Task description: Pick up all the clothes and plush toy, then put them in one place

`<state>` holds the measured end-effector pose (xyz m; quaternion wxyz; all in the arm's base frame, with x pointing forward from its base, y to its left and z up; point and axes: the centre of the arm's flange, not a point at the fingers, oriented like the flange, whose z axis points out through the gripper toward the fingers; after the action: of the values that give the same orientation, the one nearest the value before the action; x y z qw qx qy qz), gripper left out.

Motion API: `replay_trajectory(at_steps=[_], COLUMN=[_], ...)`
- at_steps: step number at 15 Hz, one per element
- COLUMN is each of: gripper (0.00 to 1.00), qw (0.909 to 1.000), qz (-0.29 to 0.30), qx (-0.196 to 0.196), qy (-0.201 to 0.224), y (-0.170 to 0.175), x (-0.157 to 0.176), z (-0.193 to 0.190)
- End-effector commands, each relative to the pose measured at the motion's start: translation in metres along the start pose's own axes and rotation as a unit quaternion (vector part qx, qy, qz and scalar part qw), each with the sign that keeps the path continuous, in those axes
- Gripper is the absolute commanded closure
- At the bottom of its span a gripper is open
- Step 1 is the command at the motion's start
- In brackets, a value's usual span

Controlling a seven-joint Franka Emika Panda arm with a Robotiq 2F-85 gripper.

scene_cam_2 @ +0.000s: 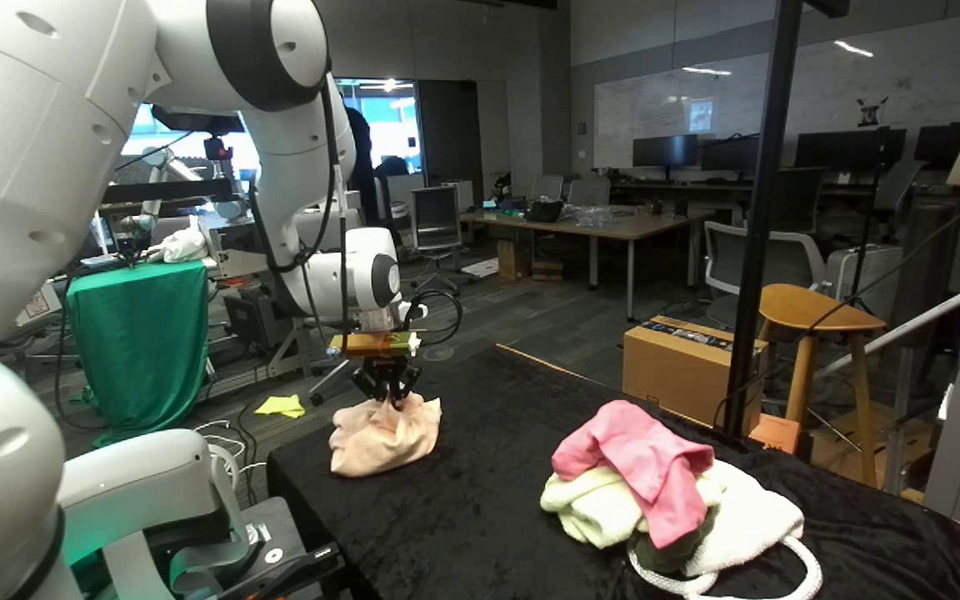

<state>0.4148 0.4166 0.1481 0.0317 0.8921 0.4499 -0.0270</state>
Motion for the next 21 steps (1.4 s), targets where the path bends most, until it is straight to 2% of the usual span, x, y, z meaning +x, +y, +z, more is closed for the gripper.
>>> replay_trajectory(at_steps=[1,6,10,13,16,21], gripper=[0.89,0.89,0.89,0.89,0.89,0.89], qw=[0.9998,0.9992,0.9964,0.9901,0.9771,0.9421], qz=[0.005,0.022,0.066,0.116,0.176,0.280], qx=[-0.018,-0.028,-0.037,-0.051,-0.079,-0.120], qy=[0.006,0.017,0.037,0.060,0.089,0.141], y=[0.010,0.039,0.088,0.136,0.185,0.258], x=[-0.010,-0.038,-0.068,-0.095,-0.127,-0.185], z=[-0.021,-0.059,-0.096,-0.125,-0.163,-0.237])
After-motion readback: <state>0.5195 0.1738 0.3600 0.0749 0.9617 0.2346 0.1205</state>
